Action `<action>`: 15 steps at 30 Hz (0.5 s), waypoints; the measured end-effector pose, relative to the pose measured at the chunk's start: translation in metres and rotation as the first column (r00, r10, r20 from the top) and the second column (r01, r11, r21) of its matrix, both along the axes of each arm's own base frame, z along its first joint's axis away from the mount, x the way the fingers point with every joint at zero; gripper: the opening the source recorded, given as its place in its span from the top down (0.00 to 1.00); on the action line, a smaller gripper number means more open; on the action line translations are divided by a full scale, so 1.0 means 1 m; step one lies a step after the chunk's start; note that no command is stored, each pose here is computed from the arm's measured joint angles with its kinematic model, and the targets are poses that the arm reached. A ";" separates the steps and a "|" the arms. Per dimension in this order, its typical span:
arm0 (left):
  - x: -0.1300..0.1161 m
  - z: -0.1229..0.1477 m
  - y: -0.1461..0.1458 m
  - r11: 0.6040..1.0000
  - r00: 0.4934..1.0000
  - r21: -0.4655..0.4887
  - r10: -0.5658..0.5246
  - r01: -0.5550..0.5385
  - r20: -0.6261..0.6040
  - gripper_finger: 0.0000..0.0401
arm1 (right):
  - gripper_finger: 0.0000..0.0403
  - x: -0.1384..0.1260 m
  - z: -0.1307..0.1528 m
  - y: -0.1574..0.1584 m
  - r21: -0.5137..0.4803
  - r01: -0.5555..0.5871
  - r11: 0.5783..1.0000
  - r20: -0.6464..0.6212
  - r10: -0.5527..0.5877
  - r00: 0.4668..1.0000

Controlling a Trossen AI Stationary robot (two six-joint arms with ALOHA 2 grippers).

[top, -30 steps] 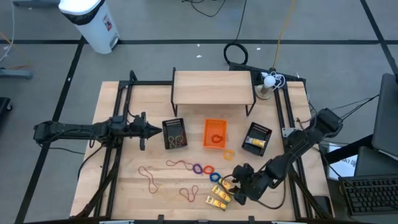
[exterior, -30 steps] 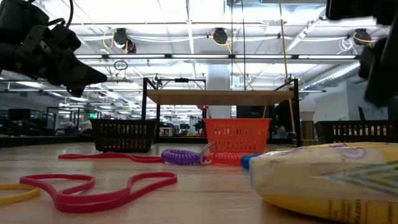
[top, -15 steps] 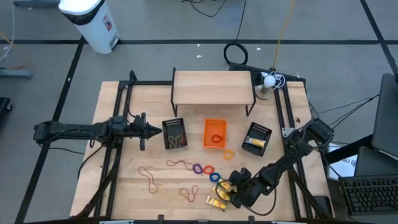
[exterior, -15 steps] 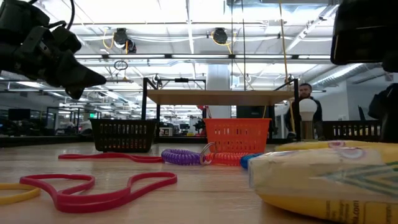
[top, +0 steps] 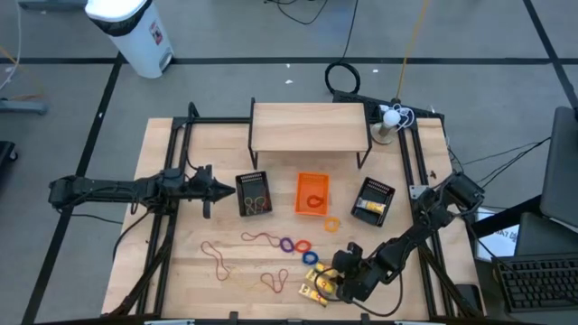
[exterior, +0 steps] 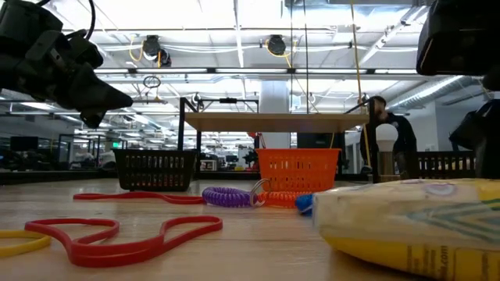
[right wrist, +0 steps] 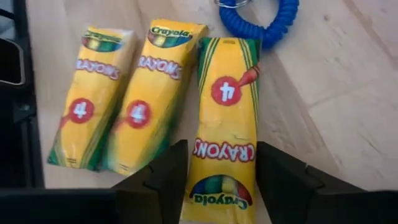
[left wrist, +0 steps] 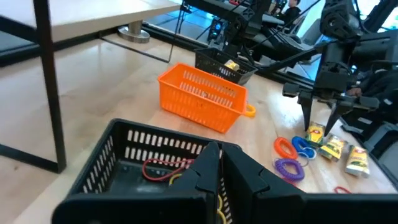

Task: Pick & Place Office Desk Supplies
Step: Put the yellow crayon box into the right black bin, then put the orange spring keychains into the orange bin

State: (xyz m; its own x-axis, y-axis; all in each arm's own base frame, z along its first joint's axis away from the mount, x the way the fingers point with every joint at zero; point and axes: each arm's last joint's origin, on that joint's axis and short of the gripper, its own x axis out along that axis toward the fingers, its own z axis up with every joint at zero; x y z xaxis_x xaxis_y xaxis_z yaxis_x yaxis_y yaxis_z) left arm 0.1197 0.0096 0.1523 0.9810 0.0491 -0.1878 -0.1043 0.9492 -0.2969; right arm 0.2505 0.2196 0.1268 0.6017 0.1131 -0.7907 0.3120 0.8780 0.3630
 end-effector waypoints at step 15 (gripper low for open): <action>0.000 0.000 -0.001 0.999 0.999 -0.025 -0.035 0.035 0.004 0.95 | 0.45 -0.005 0.074 -0.017 -0.174 -0.078 0.982 0.242 0.119 0.963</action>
